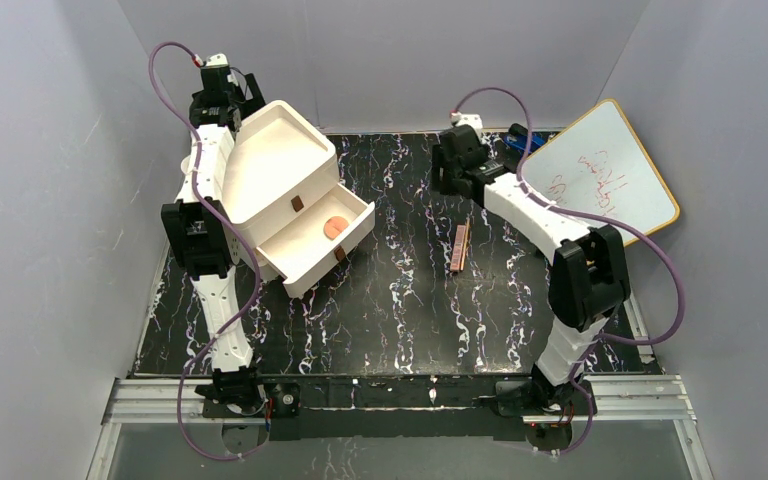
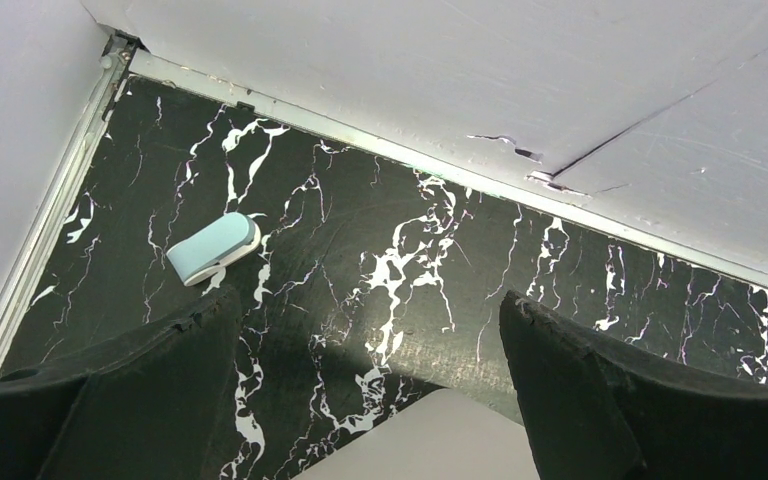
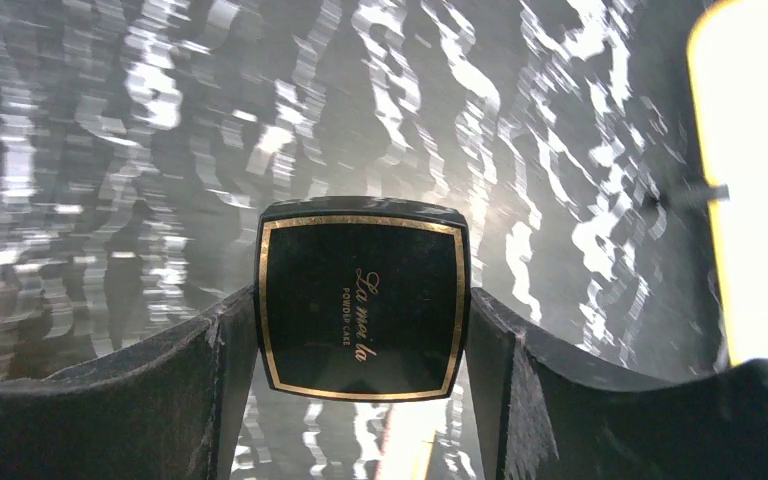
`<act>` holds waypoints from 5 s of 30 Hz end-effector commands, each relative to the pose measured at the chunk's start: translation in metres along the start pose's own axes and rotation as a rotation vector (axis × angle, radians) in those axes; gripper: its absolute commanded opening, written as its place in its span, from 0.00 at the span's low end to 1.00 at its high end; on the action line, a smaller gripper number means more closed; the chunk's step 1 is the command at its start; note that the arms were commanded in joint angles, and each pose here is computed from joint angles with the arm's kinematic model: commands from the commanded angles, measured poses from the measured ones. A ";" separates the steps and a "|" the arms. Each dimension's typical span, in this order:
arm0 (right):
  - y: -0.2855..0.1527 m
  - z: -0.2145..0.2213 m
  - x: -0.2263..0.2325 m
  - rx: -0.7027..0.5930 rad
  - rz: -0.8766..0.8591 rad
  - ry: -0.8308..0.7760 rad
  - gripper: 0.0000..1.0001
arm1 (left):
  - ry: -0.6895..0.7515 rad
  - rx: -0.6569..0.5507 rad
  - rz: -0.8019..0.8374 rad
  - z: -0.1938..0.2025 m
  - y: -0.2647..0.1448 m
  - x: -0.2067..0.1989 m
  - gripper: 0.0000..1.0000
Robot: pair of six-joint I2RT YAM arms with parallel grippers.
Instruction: Organize the makeup
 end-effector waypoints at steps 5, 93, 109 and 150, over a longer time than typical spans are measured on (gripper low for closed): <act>-0.080 -0.080 0.090 -0.243 -0.253 -0.123 0.29 | 0.020 -0.017 0.031 -0.012 -0.013 -0.011 0.98; -0.146 0.078 0.212 -0.320 -0.778 -0.375 0.98 | 0.019 -0.006 0.038 -0.008 -0.011 -0.013 0.98; -0.124 0.020 0.307 -0.412 -0.853 -0.419 0.98 | 0.023 -0.006 0.041 -0.008 -0.012 -0.015 0.98; -0.066 0.028 0.361 -0.592 -0.851 -0.361 0.98 | 0.044 0.008 0.044 0.000 -0.007 -0.021 0.98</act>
Point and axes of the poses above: each gripper's point midway between its finger pads, its own y axis out along the fingers, its own x axis along the line the jaws close on, z = x × y, the point moved 3 cm from there along -y, back along the fingers, and after that the axes turned 6 degrees about -y, right-handed, at the moved point
